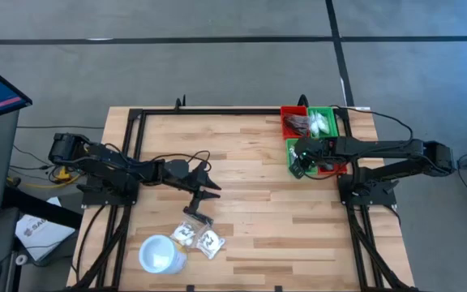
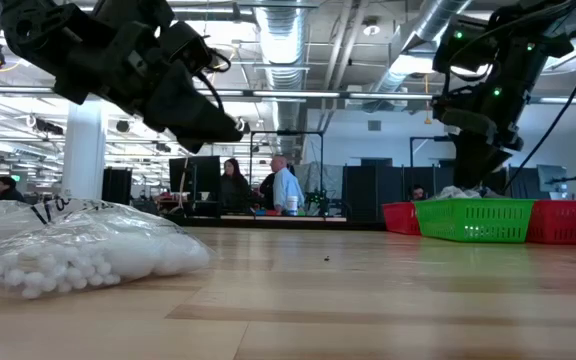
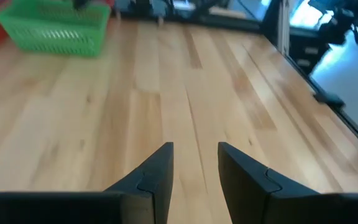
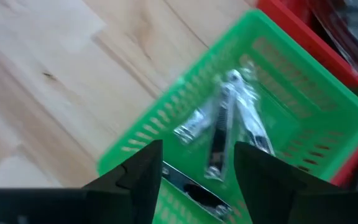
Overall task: Pick & Place Travel size toiletries
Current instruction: Put the black hair comb into the top red bin
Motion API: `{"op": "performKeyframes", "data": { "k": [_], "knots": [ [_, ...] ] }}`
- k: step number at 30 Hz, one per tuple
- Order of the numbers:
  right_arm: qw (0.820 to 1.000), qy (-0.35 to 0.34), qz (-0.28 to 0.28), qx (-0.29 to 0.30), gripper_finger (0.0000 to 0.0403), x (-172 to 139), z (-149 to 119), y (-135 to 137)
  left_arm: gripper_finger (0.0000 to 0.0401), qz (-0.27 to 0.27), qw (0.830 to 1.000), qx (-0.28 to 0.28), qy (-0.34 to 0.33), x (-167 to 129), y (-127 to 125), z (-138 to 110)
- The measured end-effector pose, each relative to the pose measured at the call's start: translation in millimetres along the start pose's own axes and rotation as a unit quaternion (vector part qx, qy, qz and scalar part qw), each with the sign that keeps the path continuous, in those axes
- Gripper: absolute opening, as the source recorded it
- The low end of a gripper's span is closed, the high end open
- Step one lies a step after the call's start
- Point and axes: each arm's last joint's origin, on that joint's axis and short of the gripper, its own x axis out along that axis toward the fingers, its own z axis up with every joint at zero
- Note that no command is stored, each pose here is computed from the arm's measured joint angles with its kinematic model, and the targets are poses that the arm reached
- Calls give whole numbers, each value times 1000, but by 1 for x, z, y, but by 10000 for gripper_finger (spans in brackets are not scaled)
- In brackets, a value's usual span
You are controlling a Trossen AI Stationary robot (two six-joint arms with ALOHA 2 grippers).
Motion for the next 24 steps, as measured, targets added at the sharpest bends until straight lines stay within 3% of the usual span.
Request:
{"op": "performKeyframes", "data": {
  "k": [10, 24],
  "knots": [
    [998, -50, 41, -23, 191, -3, 5, 14, 118, -83, 993, -1, 78, 0, -17, -15],
    [979, -143, 129, -60, 176, -16, 10, 46, 113, -99, 975, -22, 200, -6, -34, -39]
  ]
}}
